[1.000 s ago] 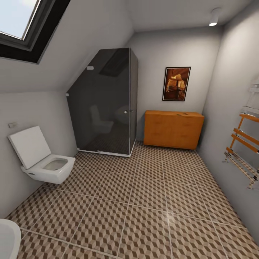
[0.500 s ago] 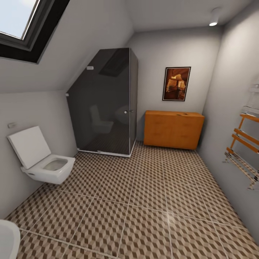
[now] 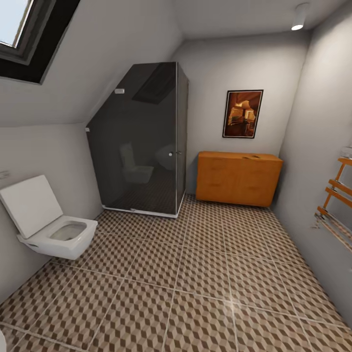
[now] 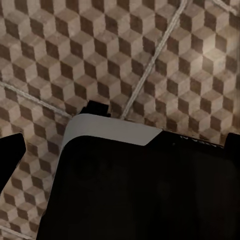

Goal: Take the four mousetraps from the cabinet in the bathroom and place them on the bathroom floor. Make sure all four end up on the same floor surface, and ensure that at least two of them are either under or directly next to the same bathroom sink.

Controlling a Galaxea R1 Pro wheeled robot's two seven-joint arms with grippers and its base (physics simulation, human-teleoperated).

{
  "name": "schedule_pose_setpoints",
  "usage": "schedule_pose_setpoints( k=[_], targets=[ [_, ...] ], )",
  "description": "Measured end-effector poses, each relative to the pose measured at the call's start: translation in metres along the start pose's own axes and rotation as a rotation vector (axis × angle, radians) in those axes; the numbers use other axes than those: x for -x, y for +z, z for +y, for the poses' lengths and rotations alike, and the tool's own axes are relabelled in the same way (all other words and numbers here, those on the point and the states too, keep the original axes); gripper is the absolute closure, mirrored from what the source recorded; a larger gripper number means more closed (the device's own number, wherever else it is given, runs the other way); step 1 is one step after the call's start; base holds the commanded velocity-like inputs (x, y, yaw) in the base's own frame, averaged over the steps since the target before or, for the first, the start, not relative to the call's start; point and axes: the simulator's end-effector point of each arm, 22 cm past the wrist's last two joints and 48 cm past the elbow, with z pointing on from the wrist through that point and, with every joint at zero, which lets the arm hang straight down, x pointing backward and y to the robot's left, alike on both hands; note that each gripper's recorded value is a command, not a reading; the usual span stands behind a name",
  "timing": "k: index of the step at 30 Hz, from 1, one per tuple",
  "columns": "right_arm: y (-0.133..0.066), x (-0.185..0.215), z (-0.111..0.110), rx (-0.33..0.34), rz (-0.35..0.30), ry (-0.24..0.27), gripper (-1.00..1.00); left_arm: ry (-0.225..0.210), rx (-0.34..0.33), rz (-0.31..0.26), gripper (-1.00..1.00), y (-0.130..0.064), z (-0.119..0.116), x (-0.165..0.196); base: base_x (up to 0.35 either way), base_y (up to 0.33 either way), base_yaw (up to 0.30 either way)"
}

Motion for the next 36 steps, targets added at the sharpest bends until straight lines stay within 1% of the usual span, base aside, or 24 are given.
schedule_pose_setpoints(
  k=[20, 36],
  targets=[
    [-0.0005, 0.0006, 0.004, 0.005, -0.001, 0.0, -1.0, 0.002, -0.001, 0.004, -1.0, 0.0, 0.0, -0.0007, 0.323, 0.0, -0.004],
    [-0.0012, 0.0036, 0.0053, 0.008, -0.009, 0.004, -1.0, 0.003, -0.003, -0.003, -1.0, -0.0005, -0.0007, 0.0019, 0.323, 0.0, -0.225]
  ],
)
